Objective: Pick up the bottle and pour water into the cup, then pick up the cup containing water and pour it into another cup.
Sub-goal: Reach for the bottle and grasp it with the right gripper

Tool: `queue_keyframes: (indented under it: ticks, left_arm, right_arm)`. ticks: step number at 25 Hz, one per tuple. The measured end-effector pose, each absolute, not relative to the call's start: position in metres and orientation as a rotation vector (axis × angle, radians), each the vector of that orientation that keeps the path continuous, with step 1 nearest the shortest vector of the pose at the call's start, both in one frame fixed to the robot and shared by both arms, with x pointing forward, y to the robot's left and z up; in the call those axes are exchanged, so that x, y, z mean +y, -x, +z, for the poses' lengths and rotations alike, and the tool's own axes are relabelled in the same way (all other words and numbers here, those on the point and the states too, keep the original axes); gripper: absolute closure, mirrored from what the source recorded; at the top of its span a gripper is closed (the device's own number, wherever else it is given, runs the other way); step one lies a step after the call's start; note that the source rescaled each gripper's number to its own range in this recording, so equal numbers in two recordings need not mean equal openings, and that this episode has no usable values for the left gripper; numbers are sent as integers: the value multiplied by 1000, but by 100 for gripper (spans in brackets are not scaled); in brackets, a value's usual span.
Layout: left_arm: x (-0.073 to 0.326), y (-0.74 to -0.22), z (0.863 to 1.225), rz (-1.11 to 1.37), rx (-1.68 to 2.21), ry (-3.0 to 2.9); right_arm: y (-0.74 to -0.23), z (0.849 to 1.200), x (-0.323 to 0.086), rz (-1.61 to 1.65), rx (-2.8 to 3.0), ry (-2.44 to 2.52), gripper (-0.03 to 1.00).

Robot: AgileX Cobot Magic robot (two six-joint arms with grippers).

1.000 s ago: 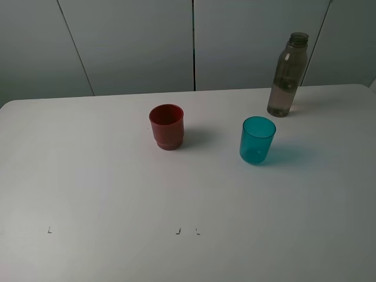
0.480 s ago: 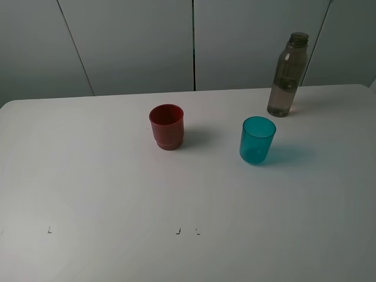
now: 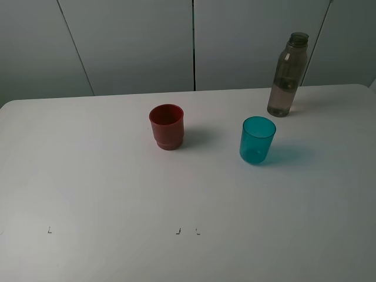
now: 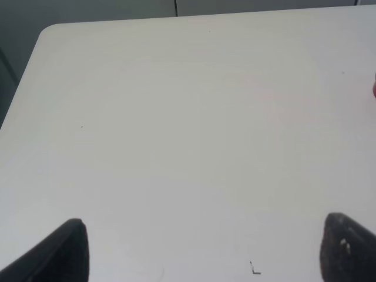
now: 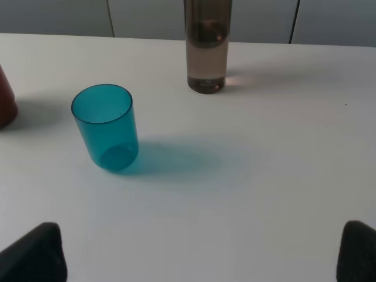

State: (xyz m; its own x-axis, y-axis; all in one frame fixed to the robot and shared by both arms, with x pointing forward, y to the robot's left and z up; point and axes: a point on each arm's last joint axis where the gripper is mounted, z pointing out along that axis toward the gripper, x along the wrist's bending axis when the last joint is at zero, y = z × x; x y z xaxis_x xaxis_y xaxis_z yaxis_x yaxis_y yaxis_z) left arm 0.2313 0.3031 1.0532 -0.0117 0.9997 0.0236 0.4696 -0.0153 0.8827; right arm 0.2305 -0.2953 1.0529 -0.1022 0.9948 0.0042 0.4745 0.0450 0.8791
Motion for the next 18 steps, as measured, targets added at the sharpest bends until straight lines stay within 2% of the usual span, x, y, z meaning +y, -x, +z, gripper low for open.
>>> queue_keyframes:
  ticks: [18]
  left_arm:
    - [303,-231,1053,965,1564,-1568]
  right_arm:
    - [-230,1053,-295,991,1657,-1499,-3]
